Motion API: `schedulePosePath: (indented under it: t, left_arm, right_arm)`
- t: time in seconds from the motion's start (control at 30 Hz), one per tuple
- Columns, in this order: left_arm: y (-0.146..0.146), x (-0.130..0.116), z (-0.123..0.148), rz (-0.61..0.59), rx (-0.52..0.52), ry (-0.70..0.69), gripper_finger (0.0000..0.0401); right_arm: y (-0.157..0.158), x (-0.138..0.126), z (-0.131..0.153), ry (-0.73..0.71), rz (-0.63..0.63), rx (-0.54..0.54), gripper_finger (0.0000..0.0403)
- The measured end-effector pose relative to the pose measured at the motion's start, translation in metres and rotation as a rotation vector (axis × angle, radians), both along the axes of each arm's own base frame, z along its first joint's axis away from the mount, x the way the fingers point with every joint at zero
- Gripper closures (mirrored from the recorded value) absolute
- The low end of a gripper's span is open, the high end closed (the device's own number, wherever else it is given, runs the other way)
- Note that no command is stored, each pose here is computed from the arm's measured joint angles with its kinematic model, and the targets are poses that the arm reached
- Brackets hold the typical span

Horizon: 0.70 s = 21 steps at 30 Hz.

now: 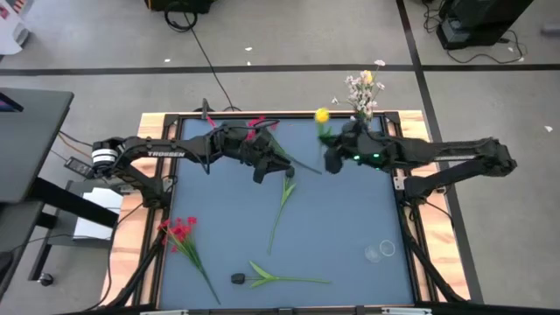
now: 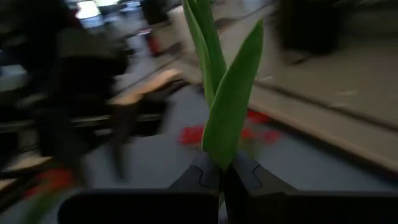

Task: Sort flowers into vase by color
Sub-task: Put the yellow flower into the yellow vase

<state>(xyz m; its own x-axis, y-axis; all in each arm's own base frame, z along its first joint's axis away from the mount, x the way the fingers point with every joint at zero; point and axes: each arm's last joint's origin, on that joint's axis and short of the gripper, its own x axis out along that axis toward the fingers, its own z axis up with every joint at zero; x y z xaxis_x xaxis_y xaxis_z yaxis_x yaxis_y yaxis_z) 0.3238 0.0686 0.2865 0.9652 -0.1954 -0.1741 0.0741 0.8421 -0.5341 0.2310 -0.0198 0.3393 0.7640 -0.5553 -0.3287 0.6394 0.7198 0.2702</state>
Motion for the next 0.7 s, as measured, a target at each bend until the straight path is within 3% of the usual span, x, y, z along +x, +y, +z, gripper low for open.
schedulePosePath:
  t: [0.2,0.4,0.5,0.7]
  left_arm:
    - [0.001,-0.001,0.002,0.054,0.006,-0.003,0.0264]
    - [0.005,-0.001,0.001,0.118,0.016,0.006,0.0264]
    - [0.009,-0.002,0.001,0.151,0.01,0.01,0.0264]
    - [0.017,-0.004,0.001,0.254,-0.004,0.018,0.0264]
  right_arm:
    - [0.009,-0.068,0.022,0.011,-0.165,-0.099,0.0396]
    - [0.009,-0.123,0.02,0.055,-0.106,-0.026,0.0396]
    - [0.007,-0.145,0.013,0.117,-0.138,0.003,0.0396]
    - [-0.002,-0.182,0.012,0.032,-0.43,-0.096,0.0396]
